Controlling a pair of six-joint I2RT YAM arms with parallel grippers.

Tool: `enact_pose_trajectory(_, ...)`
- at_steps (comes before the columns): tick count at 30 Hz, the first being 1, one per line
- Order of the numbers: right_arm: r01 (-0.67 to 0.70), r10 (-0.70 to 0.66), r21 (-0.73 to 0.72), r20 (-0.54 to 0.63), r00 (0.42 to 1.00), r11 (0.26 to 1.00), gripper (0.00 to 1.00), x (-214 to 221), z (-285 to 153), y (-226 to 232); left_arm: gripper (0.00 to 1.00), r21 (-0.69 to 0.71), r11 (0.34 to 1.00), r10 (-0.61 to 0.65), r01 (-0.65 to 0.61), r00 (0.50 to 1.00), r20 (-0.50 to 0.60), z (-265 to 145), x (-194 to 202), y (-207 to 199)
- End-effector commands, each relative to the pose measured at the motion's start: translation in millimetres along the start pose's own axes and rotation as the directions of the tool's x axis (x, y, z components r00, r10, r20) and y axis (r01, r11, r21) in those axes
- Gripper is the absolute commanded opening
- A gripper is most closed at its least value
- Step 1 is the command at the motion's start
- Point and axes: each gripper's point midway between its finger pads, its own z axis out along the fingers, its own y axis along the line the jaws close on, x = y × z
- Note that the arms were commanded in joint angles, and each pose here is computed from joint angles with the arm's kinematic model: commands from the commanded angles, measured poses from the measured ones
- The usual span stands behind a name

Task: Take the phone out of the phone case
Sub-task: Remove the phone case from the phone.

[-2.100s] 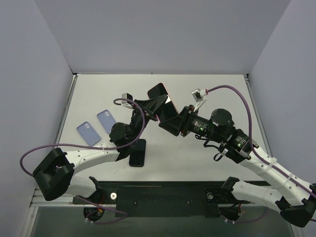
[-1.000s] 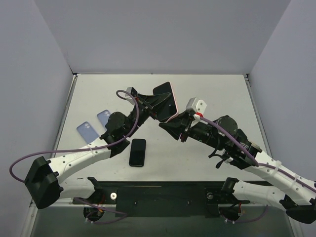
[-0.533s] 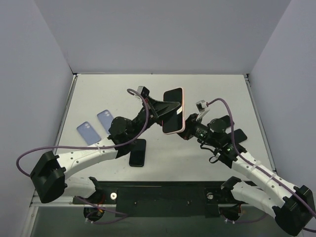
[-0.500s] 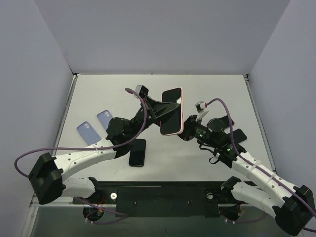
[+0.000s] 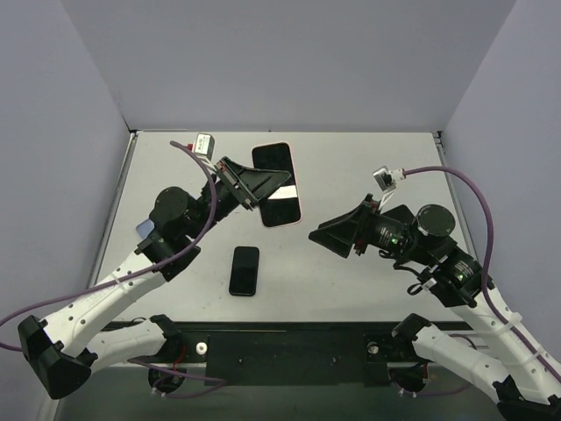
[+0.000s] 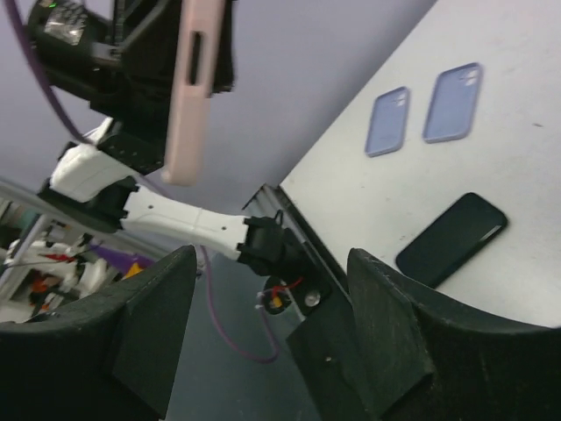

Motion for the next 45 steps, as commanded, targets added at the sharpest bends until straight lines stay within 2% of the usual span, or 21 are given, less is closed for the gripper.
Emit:
enact_pose_trajectory(1, -0.09, 0.081, -0.231, -0.049, 0.995, 0.969, 0.64, -12.8, 12.6, 51.6, 0.0, -0.044, 0.99, 0.136, -0.134, 0.99, 0.035, 2.9, -18.5, -3.3)
enact_pose_trajectory(5, -0.086, 0.075, -0.282, -0.051, 0.996, 0.955, 0.6, -30.1, 24.3, 68.5, 0.0, -0.042, 0.991, 0.129, -0.128, 0.991, 0.026, 7.0, -19.0, -2.9)
enact_pose_trajectory(9, -0.097, 0.079, -0.319, -0.071, 0.994, 0.943, 0.53, -32.4, 31.3, 74.1, 0.0, -0.025, 0.993, 0.113, -0.113, 0.993, 0.022, 8.0, -18.7, -6.4)
enact_pose_trajectory(13, -0.118, 0.088, -0.34, -0.103, 0.991, 0.933, 0.39, -27.3, 37.6, 73.6, 0.0, -0.01, 0.996, 0.093, -0.093, 0.996, 0.017, 8.5, -17.8, -9.9)
enact_pose_trajectory(14, -0.111, 0.08, -0.357, -0.099, 0.992, 0.928, 0.3, -27.8, 37.5, 75.6, 0.0, 0.003, 0.997, 0.083, -0.083, 0.996, 0.013, 7.9, -17.0, -13.2)
enact_pose_trajectory(15, -0.108, 0.073, -0.366, -0.109, 0.991, 0.924, 0.27, -24.2, 37.7, 74.9, 0.0, 0.002, 0.997, 0.079, -0.079, 0.997, 0.009, 8.0, -16.8, -12.2)
enact_pose_trajectory(19, -0.049, -0.012, -0.414, -0.143, 0.99, 0.909, 0.08, -10.2, 37.6, 75.0, 0.0, 0.035, 0.999, -0.021, 0.021, 1.0, -0.023, 6.3, -18.8, -14.6)
enact_pose_trajectory(20, -0.033, -0.039, -0.435, -0.155, 0.987, 0.9, 0.02, -4.9, 35.9, 78.9, 0.0, 0.059, 0.993, -0.095, 0.099, 0.993, -0.063, 4.3, -17.0, -19.9)
enact_pose_trajectory(21, 0.015, -0.092, -0.429, -0.158, 0.983, 0.903, 0.0, 1.8, 36.5, 73.9, 0.0, 0.048, 0.98, -0.189, 0.193, 0.979, -0.074, 4.3, -20.1, -12.2)
enact_pose_trajectory(22, 0.057, -0.138, -0.439, -0.154, 0.978, 0.897, 0.0, 4.1, 33.6, 79.5, 0.0, 0.089, 0.972, -0.209, 0.218, 0.973, -0.098, 3.4, -22.0, -16.4)
enact_pose_trajectory(23, 0.16, -0.239, -0.398, -0.158, 0.958, 0.904, 0.0, 16.0, 35.3, 64.6, 0.0, 0.078, 0.945, -0.306, 0.317, 0.944, -0.122, 2.9, -19.7, -12.0)
enact_pose_trajectory(24, 0.242, -0.326, -0.417, -0.142, 0.935, 0.876, 0.0, 20.8, 30.3, 74.2, 0.0, 0.108, 0.93, -0.333, 0.351, 0.93, -0.155, 2.8, -18.1, -16.7)
enact_pose_trajectory(25, 0.35, -0.412, -0.313, -0.161, 0.897, 0.883, 0.0, 27.9, 34.7, 49.6, 0.0, 0.102, 0.908, -0.386, 0.407, 0.905, -0.178, 2.2, -16.5, -18.1)
enact_pose_trajectory(26, 0.412, -0.47, -0.305, -0.148, 0.87, 0.859, 0.0, 26.0, 35.0, 53.8, 0.0, 0.094, 0.898, -0.404, 0.429, 0.891, -0.206, 2.9, -12.6, -16.9)
enact_pose_trajectory(28, 0.542, -0.574, -0.205, -0.159, 0.803, 0.815, 0.0, 19.7, 41.3, 32.0, 0.0, 0.095, 0.879, -0.435, 0.467, 0.869, -0.237, 2.1, -9.5, -25.8)
enact_pose_trajectory(29, 0.565, -0.593, -0.187, -0.182, 0.784, 0.804, 0.0, 22.2, 41.3, 25.1, 0.0, 0.098, 0.873, -0.443, 0.478, 0.861, -0.25, 0.7, -8.8, -30.4)
enact_pose_trajectory(32, 0.712, -0.713, -0.1, -0.225, 0.665, 0.695, 0.0, 16.1, 44.9, 7.4, 0.0, 0.083, 0.875, -0.44, 0.476, 0.856, -0.27, -2.0, -6.0, -40.1)
enact_pose_trajectory(37, 0.805, -0.77, 0.014, -0.283, 0.572, 0.593, 0.0, 1.1, 52.5, -6.2, 0.0, 0.068, 0.882, -0.429, 0.466, 0.855, -0.292, -8.8, 2.2, -47.3)
enact_pose_trajectory(39, 0.815, -0.773, 0.07, -0.282, 0.569, 0.575, 0.0, -12.0, 57.4, -9.4, 0.0, 0.077, 0.887, -0.416, 0.456, 0.859, -0.3, -11.5, 5.1, -52.7)
enact_pose_trajectory(41, 0.8, -0.754, 0.159, -0.271, 0.598, 0.578, 0.0, -28.7, 62.5, -16.2, 0.0, 0.094, 0.889, -0.402, 0.449, 0.861, -0.312, -12.1, 10.0, -58.6)
enact_pose_trajectory(45, 0.652, -0.632, 0.326, -0.182, 0.754, 0.684, 0.0, -49.2, 70.0, -30.5, 0.0, 0.165, 0.884, -0.366, 0.438, 0.866, -0.34, -12.5, 17.7, -68.9)
